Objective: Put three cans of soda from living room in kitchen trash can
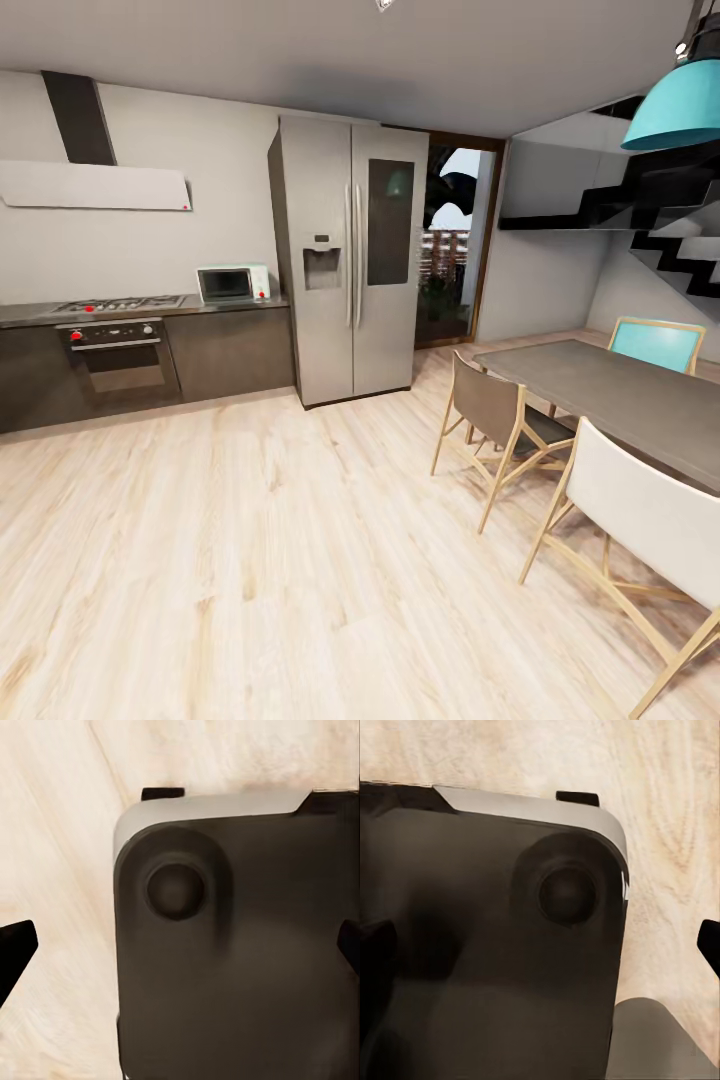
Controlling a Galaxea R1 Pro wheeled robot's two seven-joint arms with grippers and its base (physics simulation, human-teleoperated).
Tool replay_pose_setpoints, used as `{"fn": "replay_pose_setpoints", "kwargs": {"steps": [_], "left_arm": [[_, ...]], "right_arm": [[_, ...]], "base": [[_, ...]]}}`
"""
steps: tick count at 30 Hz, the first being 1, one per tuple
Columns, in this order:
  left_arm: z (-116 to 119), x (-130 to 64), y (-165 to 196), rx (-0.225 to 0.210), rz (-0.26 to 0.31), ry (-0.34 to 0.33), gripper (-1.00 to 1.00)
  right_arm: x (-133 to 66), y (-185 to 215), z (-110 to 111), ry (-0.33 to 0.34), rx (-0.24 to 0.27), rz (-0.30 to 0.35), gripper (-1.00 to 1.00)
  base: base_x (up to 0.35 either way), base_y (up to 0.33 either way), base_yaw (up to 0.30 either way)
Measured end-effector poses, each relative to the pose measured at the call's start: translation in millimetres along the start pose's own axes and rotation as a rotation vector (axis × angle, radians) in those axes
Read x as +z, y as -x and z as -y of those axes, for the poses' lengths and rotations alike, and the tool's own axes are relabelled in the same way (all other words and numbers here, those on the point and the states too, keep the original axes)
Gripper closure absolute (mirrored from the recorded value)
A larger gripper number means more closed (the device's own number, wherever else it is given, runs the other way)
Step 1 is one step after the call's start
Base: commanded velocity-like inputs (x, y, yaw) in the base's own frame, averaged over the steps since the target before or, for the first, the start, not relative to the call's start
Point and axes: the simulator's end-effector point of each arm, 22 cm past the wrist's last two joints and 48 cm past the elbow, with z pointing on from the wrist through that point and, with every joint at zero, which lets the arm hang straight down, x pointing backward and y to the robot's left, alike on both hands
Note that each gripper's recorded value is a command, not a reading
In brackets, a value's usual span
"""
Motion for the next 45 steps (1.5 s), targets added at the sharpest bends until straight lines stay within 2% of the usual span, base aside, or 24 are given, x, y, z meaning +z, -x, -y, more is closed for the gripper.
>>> {"fn": "replay_pose_setpoints", "kwargs": {"steps": [7, 8, 9, 10, 11, 12, 13, 18, 21, 22, 27, 33, 34, 37, 40, 45], "left_arm": [[-1.7, -0.3, 45.9, -0.005, 0.102, 0.004, -1.00], [-2.0, -3.2, 78.6, -0.003, 0.175, 0.005, -1.00], [-2.2, -16.1, 144.4, -0.001, 0.316, 0.006, -1.00], [-2.0, -48.0, 229.8, 0.002, 0.507, 0.006, -1.00], [-1.5, -106.7, 321.5, 0.005, 0.735, 0.007, -1.00], [-0.7, -163.0, 379.6, 0.008, 0.904, 0.007, -1.00], [-0.3, -176.8, 390.4, 0.009, 0.940, 0.007, -1.00], [1.1, -234.2, 428.8, 0.011, 1.084, 0.005, -1.00], [1.5, -260.5, 442.8, 0.013, 1.149, 0.004, -1.00], [0.9, -274.0, 448.5, 0.013, 1.185, 0.005, -1.00], [-0.6, -281.2, 445.2, 0.019, 1.220, 0.007, -1.00], [-3.2, -271.3, 417.0, 0.017, 1.209, 0.009, -1.00], [-4.1, -268.5, 411.5, 0.015, 1.203, 0.009, -1.00], [-3.9, -266.4, 407.9, 0.016, 1.199, 0.007, -1.00], [-2.5, -264.7, 406.3, 0.023, 1.195, 0.002, -1.00], [-0.7, -254.9, 400.6, 0.028, 1.172, -0.003, -1.00]], "right_arm": [[-0.4, 32.7, -12.4, 0.045, -0.040, 0.084, -1.00], [-7.2, 73.6, -38.2, 0.156, -0.061, 0.209, -1.00], [-20.6, 140.0, -41.6, 0.163, -0.078, 0.353, -1.00], [-53.0, 224.8, -44.7, 0.163, -0.101, 0.545, -1.00], [-101.0, 302.2, -47.9, 0.161, -0.123, 0.736, -1.00], [-118.0, 322.5, -50.6, 0.165, -0.132, 0.792, -1.00], [-140.9, 346.9, -52.5, 0.167, -0.142, 0.862, -1.00], [-205.7, 399.5, -54.0, 0.156, -0.175, 1.038, -1.00], [-235.5, 418.2, -53.6, 0.139, -0.206, 1.112, -1.00], [-251.0, 426.9, -50.5, 0.126, -0.221, 1.149, -1.00], [-258.6, 427.3, -41.7, 0.107, -0.229, 1.170, -1.00], [-270.9, 396.7, -12.2, 0.054, -0.215, 1.209, -1.00], [-276.9, 389.0, 4.3, 0.024, -0.195, 1.221, -1.00], [-282.1, 382.4, 32.1, -0.027, -0.156, 1.228, -1.00], [-285.1, 380.1, 43.7, -0.050, -0.138, 1.232, -1.00], [-286.4, 378.3, 49.0, -0.060, -0.124, 1.233, -1.00]], "base": [[0.000, 0.000, 0.000], [0.000, 0.000, 0.000], [0.000, 0.000, 0.000], [0.000, 0.000, 0.000], [0.000, 0.000, 0.000], [0.000, 0.000, 0.000], [0.000, 0.000, 0.000], [0.000, 0.000, 0.000], [0.000, 0.000, 0.000], [0.000, 0.000, 0.000], [0.000, 0.000, 0.000], [0.000, 0.000, 0.000], [0.000, 0.000, 0.000], [0.000, 0.000, 0.000], [0.000, 0.000, 0.000], [0.000, 0.000, 0.000]]}}
